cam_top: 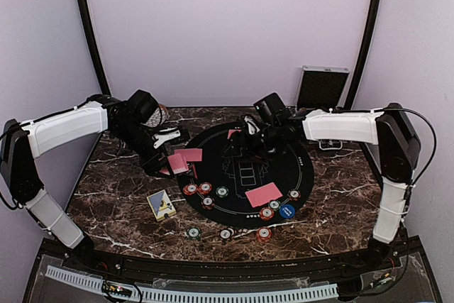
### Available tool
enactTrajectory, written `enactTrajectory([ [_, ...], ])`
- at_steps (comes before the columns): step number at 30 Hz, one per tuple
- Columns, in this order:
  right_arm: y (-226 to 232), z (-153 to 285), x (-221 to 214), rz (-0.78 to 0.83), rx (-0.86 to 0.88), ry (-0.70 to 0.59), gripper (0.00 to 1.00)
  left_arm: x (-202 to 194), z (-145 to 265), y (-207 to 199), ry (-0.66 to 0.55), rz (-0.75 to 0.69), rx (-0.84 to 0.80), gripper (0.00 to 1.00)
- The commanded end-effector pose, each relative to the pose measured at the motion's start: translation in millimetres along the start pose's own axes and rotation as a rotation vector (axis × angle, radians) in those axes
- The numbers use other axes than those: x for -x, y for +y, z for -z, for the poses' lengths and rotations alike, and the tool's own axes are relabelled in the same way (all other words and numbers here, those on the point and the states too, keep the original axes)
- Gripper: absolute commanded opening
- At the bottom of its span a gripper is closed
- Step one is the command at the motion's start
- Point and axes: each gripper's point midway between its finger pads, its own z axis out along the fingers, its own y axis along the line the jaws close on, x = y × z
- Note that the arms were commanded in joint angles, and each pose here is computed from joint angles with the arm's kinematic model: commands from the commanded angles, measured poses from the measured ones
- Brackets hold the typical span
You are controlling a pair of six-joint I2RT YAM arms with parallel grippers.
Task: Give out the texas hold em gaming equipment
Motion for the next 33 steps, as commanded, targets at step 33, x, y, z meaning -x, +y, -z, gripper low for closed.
enactTrajectory([
  [33, 151, -80, -17, -0.027, 0.507, 0.151, 0.78, 19, 20, -7, -0.073, -0.014, -0.022, 0.0],
])
